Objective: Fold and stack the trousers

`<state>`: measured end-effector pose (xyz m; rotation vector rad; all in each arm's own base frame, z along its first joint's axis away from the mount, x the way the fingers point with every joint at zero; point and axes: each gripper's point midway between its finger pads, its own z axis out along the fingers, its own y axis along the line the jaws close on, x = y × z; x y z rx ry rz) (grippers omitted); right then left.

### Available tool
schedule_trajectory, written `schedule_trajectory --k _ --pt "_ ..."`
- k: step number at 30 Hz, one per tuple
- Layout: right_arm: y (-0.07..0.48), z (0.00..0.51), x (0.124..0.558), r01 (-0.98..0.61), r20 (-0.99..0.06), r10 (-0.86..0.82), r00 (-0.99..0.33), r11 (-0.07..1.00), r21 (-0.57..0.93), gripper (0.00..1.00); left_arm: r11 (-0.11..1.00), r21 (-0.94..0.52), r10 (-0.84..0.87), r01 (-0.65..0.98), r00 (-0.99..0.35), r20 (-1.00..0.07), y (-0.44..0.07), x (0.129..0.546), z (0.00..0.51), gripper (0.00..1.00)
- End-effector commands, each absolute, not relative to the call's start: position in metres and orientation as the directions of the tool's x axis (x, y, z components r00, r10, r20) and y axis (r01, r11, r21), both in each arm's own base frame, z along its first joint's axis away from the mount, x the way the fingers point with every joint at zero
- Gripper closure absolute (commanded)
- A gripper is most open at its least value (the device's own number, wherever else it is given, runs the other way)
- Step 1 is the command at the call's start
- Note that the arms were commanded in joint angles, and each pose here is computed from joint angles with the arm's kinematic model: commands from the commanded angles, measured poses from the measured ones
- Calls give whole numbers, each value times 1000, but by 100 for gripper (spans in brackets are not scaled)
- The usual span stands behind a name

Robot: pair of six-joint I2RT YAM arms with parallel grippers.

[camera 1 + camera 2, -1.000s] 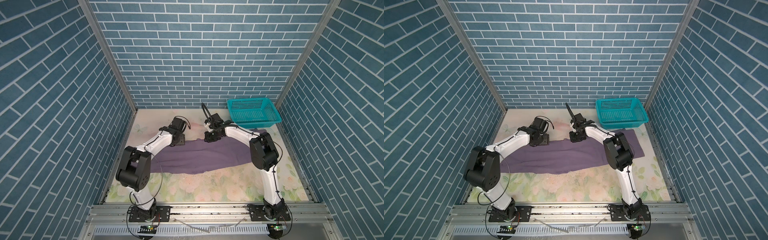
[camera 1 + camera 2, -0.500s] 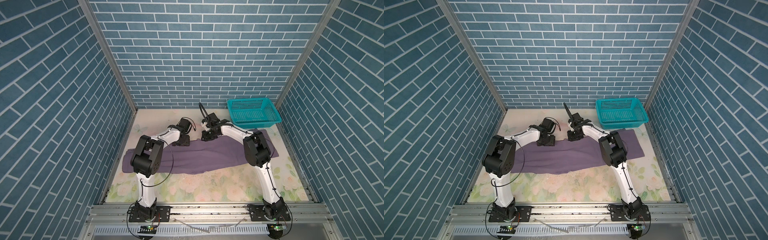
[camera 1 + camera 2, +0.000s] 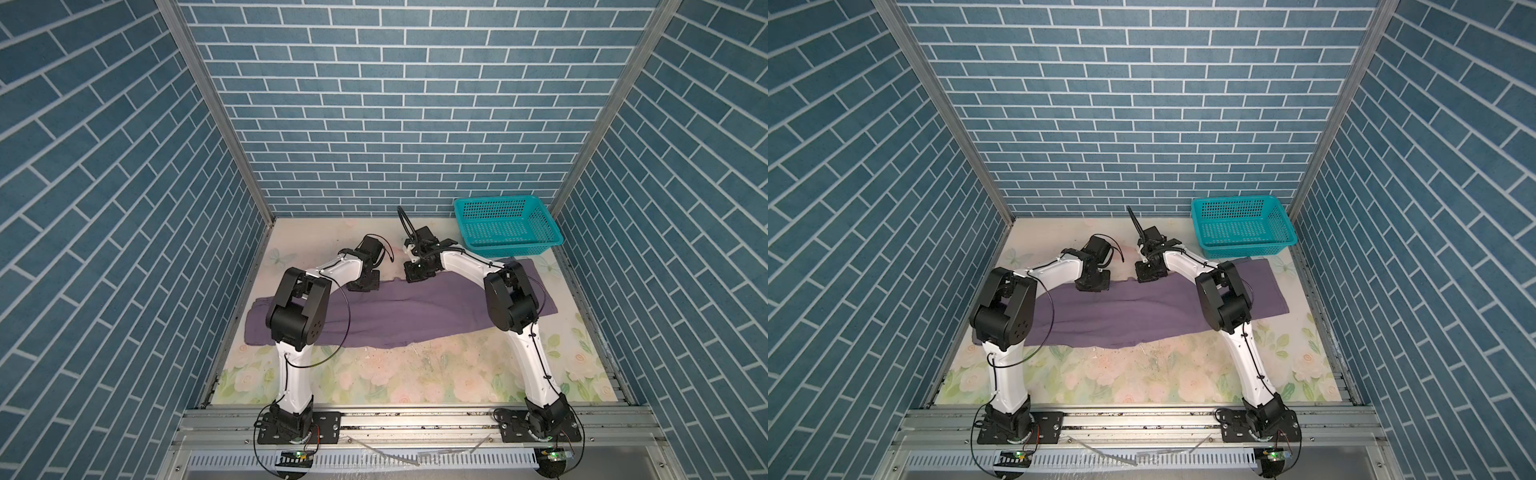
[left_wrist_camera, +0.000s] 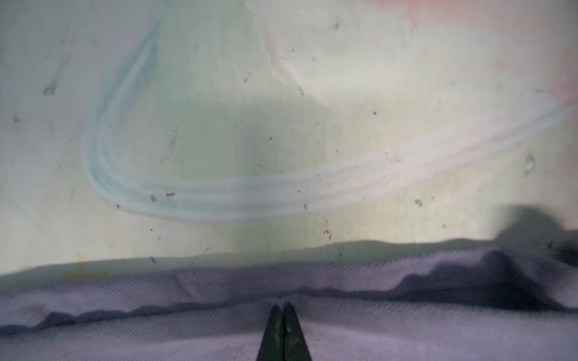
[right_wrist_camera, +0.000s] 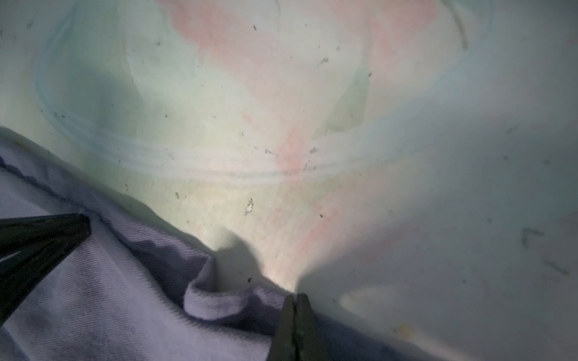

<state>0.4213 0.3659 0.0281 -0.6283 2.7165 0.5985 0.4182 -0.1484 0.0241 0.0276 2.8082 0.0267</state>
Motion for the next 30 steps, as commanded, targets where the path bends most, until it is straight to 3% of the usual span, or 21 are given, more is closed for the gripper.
schedule_trajectory --k 1,15,16,19,20,25,30 --pt "360 37 423 -470 -361 -358 -861 831 297 100 998 61 44 26 -943 -329 -146 424 29 100" --pt "356 107 443 -477 -494 -306 -814 837 268 100 996 85 48 17 -926 -375 -143 454 53 100" --pt "353 112 445 -469 -503 -297 -812 845 258 95 996 89 47 15 -929 -368 -143 454 51 98" --pt "335 142 453 -421 -544 -236 -805 874 244 70 995 101 47 12 -934 -353 -141 453 47 51" --pt "326 153 455 -403 -555 -213 -804 881 247 68 994 105 45 8 -934 -353 -139 452 48 46" --pt "251 187 445 -250 -583 -83 -808 945 211 64 991 131 33 -18 -927 -374 -131 451 69 36" --pt "128 170 393 80 -498 201 -843 964 254 52 988 123 -31 -89 -911 -411 -117 429 105 34"
